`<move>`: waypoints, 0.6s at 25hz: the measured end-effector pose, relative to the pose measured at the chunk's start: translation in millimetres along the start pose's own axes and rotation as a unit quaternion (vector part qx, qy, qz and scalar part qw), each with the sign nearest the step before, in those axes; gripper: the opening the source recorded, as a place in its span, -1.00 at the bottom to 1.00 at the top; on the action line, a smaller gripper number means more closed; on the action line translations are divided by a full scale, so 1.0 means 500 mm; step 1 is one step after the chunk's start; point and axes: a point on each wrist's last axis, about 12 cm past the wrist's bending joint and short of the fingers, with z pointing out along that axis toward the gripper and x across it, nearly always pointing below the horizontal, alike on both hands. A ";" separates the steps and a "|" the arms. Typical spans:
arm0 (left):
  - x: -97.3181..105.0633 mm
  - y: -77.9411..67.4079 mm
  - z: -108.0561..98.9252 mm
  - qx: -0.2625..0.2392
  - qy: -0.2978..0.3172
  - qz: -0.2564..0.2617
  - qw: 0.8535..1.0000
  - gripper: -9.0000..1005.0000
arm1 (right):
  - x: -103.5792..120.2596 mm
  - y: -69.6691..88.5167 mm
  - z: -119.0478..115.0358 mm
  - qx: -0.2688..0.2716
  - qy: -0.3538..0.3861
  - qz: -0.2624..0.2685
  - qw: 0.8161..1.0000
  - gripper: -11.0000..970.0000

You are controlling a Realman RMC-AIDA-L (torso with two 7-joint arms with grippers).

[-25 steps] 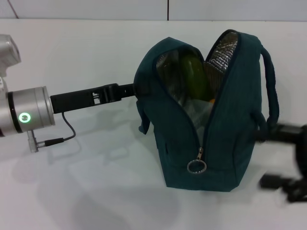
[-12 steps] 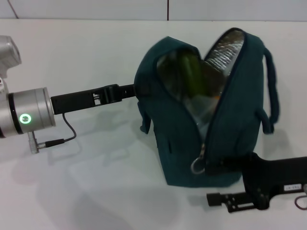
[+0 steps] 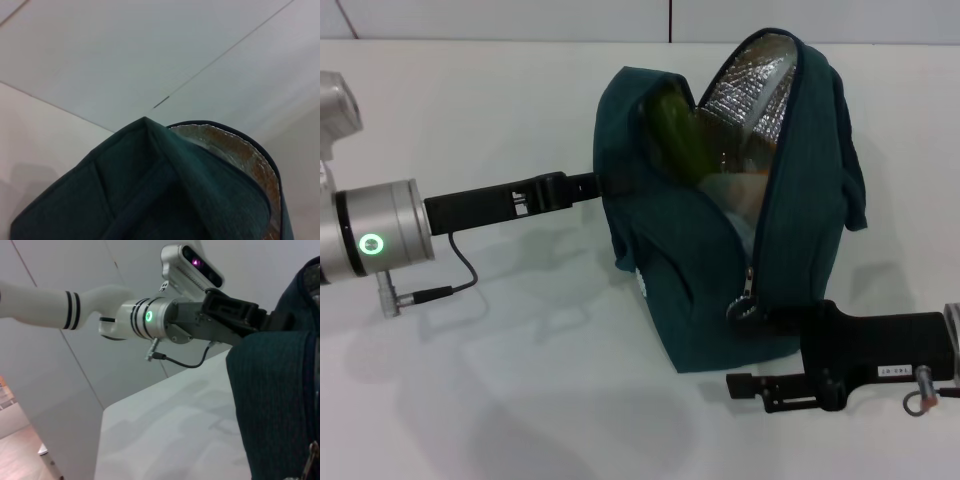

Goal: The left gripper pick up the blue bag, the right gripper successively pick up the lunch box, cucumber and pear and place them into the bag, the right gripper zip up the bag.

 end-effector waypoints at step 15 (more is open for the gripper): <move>-0.003 0.003 -0.009 -0.006 -0.008 0.001 1.000 -0.83 | -0.004 -0.001 -0.013 0.000 -0.003 0.022 1.000 0.50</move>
